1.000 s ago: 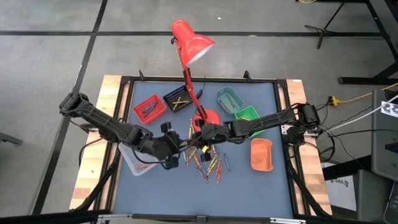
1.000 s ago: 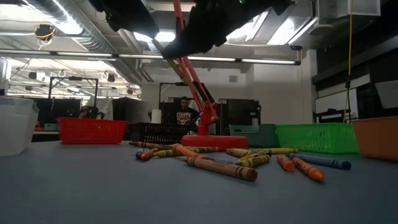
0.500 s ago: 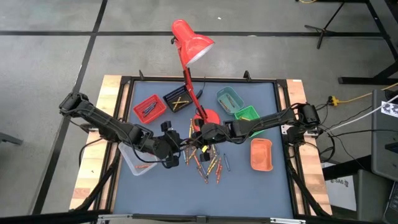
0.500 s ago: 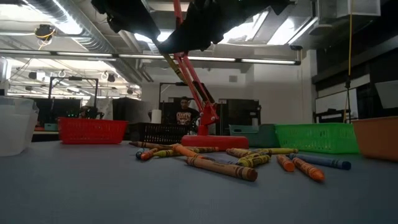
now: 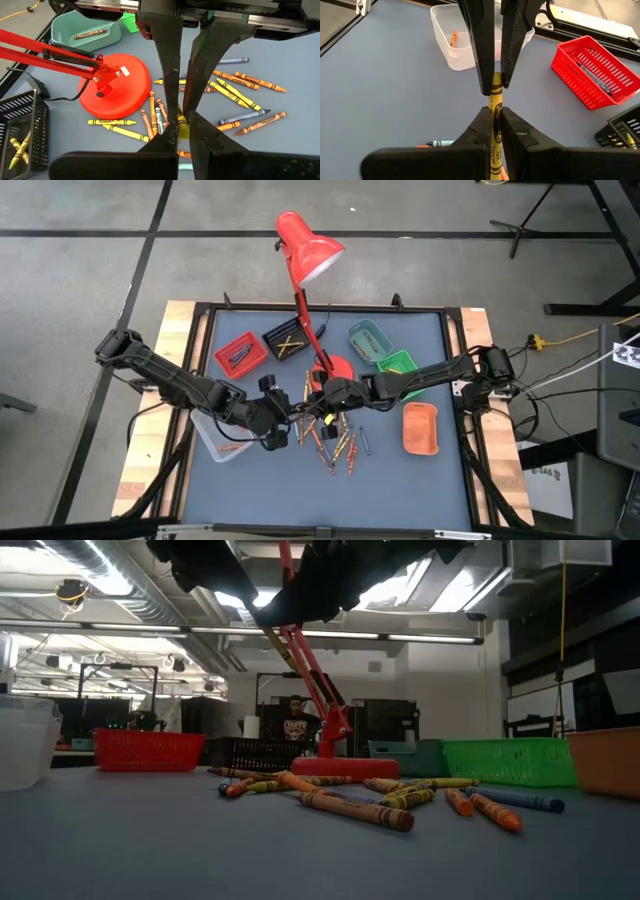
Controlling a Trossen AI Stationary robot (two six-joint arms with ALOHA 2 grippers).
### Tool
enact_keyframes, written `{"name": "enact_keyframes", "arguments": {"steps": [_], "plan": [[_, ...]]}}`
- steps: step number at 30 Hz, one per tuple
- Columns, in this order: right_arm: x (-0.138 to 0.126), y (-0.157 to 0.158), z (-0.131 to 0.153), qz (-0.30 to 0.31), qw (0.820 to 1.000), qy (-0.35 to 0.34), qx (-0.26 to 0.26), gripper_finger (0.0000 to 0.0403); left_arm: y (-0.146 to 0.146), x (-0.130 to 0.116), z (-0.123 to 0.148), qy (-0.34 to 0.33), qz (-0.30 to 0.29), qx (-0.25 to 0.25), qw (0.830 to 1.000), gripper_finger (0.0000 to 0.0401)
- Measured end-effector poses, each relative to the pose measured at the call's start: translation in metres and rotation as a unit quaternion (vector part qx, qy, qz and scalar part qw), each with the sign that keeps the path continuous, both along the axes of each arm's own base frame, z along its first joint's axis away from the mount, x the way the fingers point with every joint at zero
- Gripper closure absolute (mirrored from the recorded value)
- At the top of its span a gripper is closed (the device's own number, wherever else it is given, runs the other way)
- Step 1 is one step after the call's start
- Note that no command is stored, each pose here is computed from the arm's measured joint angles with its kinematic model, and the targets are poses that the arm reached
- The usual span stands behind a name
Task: Sort crayons
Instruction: Put the yellow crayon into the top left black bin
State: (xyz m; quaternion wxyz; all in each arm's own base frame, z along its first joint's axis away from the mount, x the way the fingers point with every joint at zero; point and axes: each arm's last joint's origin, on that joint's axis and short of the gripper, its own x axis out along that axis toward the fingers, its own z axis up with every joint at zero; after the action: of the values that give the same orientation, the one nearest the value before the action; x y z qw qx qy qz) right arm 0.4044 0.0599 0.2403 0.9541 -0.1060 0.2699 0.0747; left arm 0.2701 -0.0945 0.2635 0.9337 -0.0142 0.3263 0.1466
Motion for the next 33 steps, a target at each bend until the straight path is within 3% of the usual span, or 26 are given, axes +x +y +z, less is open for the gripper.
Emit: {"name": "enact_keyframes", "arguments": {"steps": [14, 23, 33], "plan": [[0.0, 0.0, 0.0, -0.001, 1.0, 0.001, 0.001, 0.0378, 0.0, 0.0, 0.0, 0.0, 0.0, 0.0, 1.0, 0.0397], [-0.001, -0.001, 0.0, -0.01, 1.0, 0.005, -0.005, 0.0291, 0.0, 0.0, 0.0, 0.001, -0.001, 0.001, 1.0, 0.0397], [-0.015, -0.006, -0.018, -0.046, 0.99, 0.12, -0.054, 0.0265, 0.016, -0.001, -0.005, 0.042, 0.027, 0.019, 0.999, 0.0397]]}}
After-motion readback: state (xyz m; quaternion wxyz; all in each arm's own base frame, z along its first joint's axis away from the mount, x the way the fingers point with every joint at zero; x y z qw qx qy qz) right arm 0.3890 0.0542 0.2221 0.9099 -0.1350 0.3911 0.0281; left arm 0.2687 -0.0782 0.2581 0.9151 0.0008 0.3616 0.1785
